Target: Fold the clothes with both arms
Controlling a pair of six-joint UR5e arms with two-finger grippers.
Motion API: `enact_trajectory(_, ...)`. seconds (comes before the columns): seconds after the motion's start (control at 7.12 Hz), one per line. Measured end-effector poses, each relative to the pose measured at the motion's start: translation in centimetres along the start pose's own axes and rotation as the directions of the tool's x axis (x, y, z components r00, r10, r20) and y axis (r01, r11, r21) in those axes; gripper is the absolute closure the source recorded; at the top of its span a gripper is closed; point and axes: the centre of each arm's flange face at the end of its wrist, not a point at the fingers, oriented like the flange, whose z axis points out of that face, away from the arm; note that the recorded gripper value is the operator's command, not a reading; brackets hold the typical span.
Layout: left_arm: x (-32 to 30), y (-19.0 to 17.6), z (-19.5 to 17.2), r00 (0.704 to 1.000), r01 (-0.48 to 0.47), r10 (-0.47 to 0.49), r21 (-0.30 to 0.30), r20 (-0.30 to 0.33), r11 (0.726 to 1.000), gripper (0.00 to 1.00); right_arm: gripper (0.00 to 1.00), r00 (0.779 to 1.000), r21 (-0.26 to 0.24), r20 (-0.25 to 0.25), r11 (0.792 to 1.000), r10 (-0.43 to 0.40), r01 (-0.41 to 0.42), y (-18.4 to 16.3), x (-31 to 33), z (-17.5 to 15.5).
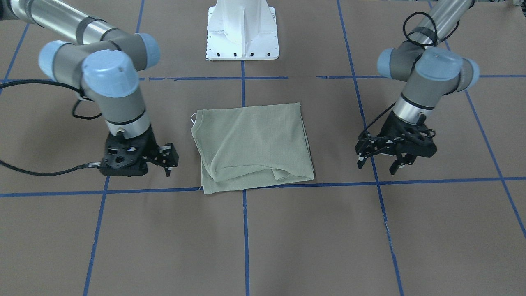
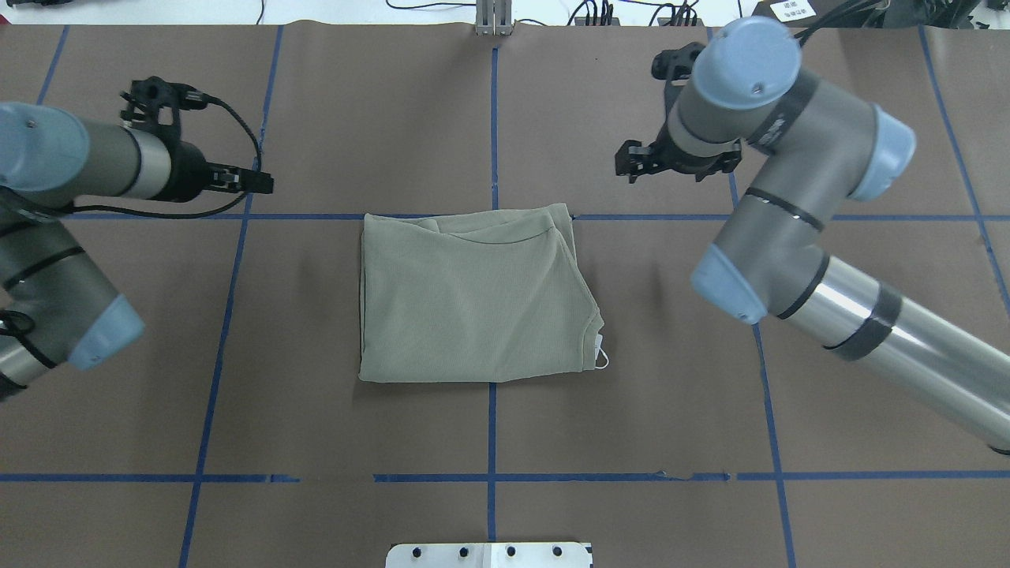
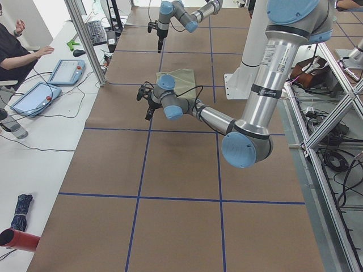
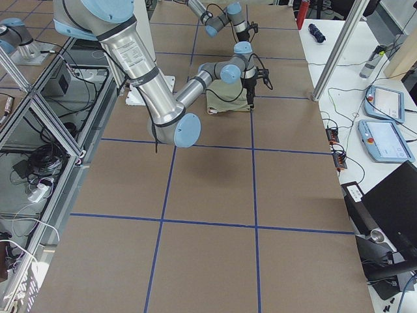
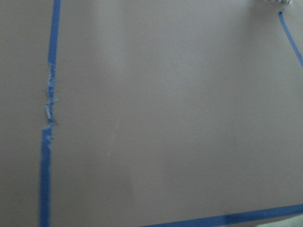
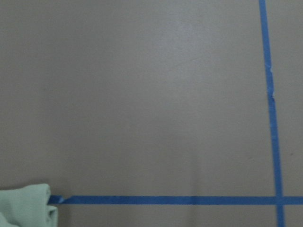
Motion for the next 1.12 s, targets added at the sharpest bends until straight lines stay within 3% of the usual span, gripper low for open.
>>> enact_trajectory(0.28,-12.4,-0.8,-7.6,0.977,-0.196,0.201,-0.067,0.072,0.978,0.00,0.00,0.985,-0.078,-0.021,0.983,-0.171,0.169,-1.8,16.2,-3.4)
enact_trajectory(0.56,-24.2,-1.0,-15.3,0.931,-0.308,0.330,-0.153,0.153,0.939,0.00,0.00,0.968,-0.133,0.020,0.959,-0.249,0.249,0.1,33.2,-6.3)
enact_trajectory(0.7,-29.5,-0.5,-19.2,0.919,-0.309,0.350,-0.217,0.184,0.926,0.00,0.00,0.972,-0.156,0.039,0.959,-0.232,0.235,3.5,40.6,-6.7)
enact_trajectory(0.84,-33.5,1.4,-21.7,0.931,-0.260,0.315,-0.271,0.183,0.927,0.00,0.00,0.981,-0.195,0.045,0.961,-0.191,0.196,7.9,45.8,-5.8)
enact_trajectory(1.12,-37.8,6.5,-21.9,0.966,-0.161,0.217,-0.332,0.139,0.930,0.00,0.00,0.991,-0.231,0.044,0.963,-0.130,0.137,13.9,50.7,-4.5)
